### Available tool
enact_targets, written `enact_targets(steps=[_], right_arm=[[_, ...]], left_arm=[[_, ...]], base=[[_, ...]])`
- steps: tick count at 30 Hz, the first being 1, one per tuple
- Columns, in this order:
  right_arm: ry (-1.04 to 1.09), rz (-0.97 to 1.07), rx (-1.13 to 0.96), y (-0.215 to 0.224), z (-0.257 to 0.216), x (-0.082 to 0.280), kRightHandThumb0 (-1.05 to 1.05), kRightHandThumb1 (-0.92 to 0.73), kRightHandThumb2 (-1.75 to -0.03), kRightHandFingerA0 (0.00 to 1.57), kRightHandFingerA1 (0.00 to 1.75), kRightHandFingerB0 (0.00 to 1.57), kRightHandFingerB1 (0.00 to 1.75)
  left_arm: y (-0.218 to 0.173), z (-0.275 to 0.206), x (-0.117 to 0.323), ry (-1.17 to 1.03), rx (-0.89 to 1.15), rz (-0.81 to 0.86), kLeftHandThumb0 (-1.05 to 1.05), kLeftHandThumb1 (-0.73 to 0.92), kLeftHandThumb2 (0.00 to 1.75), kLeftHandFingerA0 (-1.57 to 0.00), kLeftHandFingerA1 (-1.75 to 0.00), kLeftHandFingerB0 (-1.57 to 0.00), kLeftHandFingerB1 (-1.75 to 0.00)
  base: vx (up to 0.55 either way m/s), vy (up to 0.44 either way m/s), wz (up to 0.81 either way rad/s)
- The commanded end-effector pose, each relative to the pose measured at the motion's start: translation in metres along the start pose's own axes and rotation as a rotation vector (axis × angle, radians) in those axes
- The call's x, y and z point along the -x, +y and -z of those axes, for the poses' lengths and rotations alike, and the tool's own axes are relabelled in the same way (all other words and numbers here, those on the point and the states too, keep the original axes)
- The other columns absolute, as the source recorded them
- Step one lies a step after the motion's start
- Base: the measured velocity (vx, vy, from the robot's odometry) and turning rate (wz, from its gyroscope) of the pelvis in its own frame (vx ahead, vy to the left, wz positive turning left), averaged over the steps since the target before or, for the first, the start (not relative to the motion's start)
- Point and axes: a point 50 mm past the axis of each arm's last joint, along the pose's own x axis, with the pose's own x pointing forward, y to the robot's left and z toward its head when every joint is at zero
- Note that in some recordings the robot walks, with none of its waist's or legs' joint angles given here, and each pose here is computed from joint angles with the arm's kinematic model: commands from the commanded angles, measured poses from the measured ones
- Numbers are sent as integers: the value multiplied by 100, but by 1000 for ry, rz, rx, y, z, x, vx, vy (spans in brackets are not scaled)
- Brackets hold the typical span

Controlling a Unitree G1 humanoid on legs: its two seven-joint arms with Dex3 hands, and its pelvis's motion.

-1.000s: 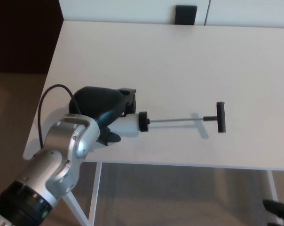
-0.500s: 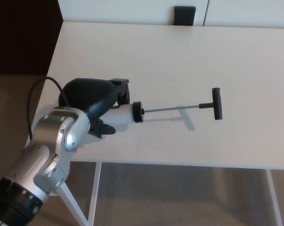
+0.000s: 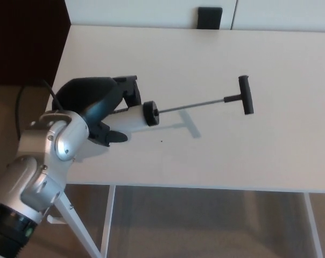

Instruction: The robot walks towards a desk on which an air pump is kept in the middle. It lifts it up and holds it with its left hand and uses its right hand to compress it by pushing its handle inwards.

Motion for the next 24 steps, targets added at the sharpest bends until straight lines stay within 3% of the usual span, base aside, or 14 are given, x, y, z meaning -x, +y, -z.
enact_targets(steps=[1,2,3,4,7,9,10,14,15,18,19,21,22,24], right_arm=[[-671,340,-1,-46,-92,-57,-77,-68,-105,2,42,1,27],[-666,348,-54,-49,-91,-69,-78,-77,-66,13,39,11,23],[-660,353,-89,-51,-90,-78,-78,-77,-66,13,39,11,23],[-654,364,-108,-52,-89,-87,-77,-66,-103,10,50,0,34],[-650,381,-115,-55,-89,-104,-75,-66,-103,10,51,0,37],[-642,375,-107,-52,-90,-111,-82,-69,-105,3,48,0,33],[-634,377,-98,-50,-91,-116,-38,-47,-107,0,51,0,50],[-621,381,-103,-45,-93,-128,-38,-45,-106,0,51,0,50],[-609,369,-103,-43,-92,-136,-76,-65,-107,3,40,3,27],[-581,335,-107,-40,-90,-149,-75,-67,-109,1,28,0,24],[-553,306,-115,-38,-89,-157,-87,-74,-108,7,20,6,15],[-534,288,-121,-37,-87,-161,-87,-74,-108,7,20,6,15],[-502,269,-118,-36,-85,-169,-90,-79,-109,6,18,6,12],[-465,256,-113,-36,-82,-178,-88,-78,-109,6,20,6,14]], left_arm=[[22,-7,19,-149,76,47,-10,78,65,-64,-175,-55,-157],[23,-9,21,-171,112,69,-7,77,68,-73,-154,-67,-141],[23,-10,22,-187,139,84,-7,77,68,-73,-154,-67,-141],[25,-10,23,-205,165,98,-8,78,72,-74,-153,-70,-142],[27,-10,25,-231,184,102,-9,77,72,-73,-150,-70,-142],[28,-12,25,-223,175,100,-10,78,70,-71,-153,-67,-145],[28,-13,25,-222,167,102,-11,78,71,-70,-151,-68,-145],[29,-15,26,-237,139,102,-9,77,69,-69,-154,-65,-148],[29,-16,26,-244,115,97,-12,76,72,-68,-153,-63,-149],[29,-18,26,-248,87,94,-12,76,71,-67,-154,-62,-150],[28,-18,25,-245,80,93,-11,73,75,-69,-157,-63,-150],[28,-18,25,-241,79,93,-11,73,75,-69,-157,-63,-150],[27,-19,25,-238,72,93,-17,71,77,-72,-130,-68,-143],[25,-19,25,-238,62,96,-19,72,80,-75,-121,-70,-138]], base=[[0,0,0],[0,0,0],[0,0,0],[0,0,0],[0,0,0],[0,0,0],[0,0,0],[0,0,0],[0,0,0],[0,0,0],[0,0,0],[0,0,0],[0,0,0],[0,0,0]])
